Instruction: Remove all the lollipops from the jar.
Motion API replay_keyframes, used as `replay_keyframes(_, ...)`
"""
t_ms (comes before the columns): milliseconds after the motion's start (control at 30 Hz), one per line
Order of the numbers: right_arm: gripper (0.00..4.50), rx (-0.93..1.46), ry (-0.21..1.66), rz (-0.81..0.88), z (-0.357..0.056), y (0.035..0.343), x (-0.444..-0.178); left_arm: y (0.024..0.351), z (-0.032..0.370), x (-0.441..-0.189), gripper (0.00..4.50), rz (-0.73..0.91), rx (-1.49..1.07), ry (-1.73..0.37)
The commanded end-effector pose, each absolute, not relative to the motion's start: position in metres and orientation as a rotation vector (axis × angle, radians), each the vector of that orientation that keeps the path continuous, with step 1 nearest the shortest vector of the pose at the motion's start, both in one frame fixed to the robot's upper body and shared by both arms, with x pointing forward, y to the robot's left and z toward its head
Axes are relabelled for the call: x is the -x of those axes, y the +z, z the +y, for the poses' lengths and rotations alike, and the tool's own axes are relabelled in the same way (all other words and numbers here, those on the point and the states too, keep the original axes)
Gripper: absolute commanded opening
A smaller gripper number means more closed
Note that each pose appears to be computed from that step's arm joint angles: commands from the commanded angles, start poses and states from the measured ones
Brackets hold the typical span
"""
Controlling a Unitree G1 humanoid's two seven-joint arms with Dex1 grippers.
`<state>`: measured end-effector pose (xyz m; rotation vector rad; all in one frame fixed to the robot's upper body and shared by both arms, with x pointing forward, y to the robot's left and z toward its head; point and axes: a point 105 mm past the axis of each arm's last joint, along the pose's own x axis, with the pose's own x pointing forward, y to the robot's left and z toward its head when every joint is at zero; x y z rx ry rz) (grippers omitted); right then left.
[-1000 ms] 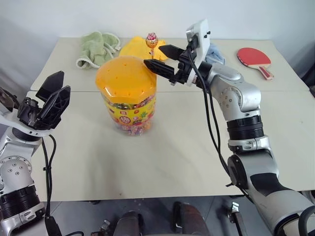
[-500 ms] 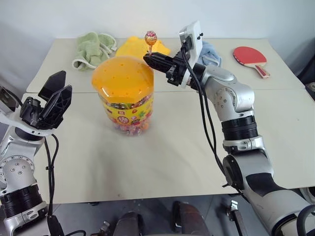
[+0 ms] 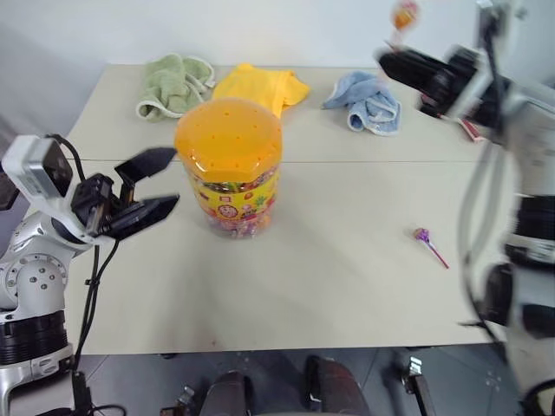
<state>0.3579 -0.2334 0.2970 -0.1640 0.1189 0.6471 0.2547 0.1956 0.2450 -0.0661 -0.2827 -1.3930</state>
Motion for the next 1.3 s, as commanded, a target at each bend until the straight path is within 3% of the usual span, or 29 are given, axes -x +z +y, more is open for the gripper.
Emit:
replay_keyframes(33,0.02,0.305,0.528,0.305,-0.259,0.261,-0.337,0.236,0.193,-0.249,4.5,-0.233,-0.006,-1.454)
replay_keyframes(233,0.02,0.525,0.409,0.572,-0.304,0.178,-0.3,0.233,0.19,-0.251,4.5,-0.223,-0.008,-1.468)
replay_keyframes(400,0.02,0.452,0.38,0.603,-0.309,0.16,-0.293,0.233,0.187,-0.249,4.5,-0.207,0.008,-1.48)
replay_keyframes(500,0.7,0.398,0.371,0.604,-0.312,0.159,-0.291,0.229,0.19,-0.249,4.5,-0.194,0.031,-1.458)
replay_keyframes(667,2.31,0.378,0.379,0.582,-0.313,0.162,-0.287,0.218,0.2,-0.254,4.5,-0.157,-0.004,-1.417)
replay_keyframes(767,3.26,0.411,0.44,0.365,-0.314,0.188,-0.29,0.216,0.206,-0.263,4.5,-0.163,-0.051,-1.323)
replay_keyframes(900,4.48,0.342,0.688,-0.004,-0.283,0.237,-0.279,0.202,0.224,-0.275,4.5,-0.146,-0.11,-1.156)
replay_keyframes(1000,4.48,0.227,0.942,-0.105,-0.242,0.255,-0.267,0.192,0.242,-0.284,4.5,-0.132,-0.142,-1.001)
replay_keyframes(1300,4.48,0.386,1.203,-0.218,-0.153,0.201,-0.276,0.165,0.265,-0.274,4.5,-0.067,-0.185,-0.803)
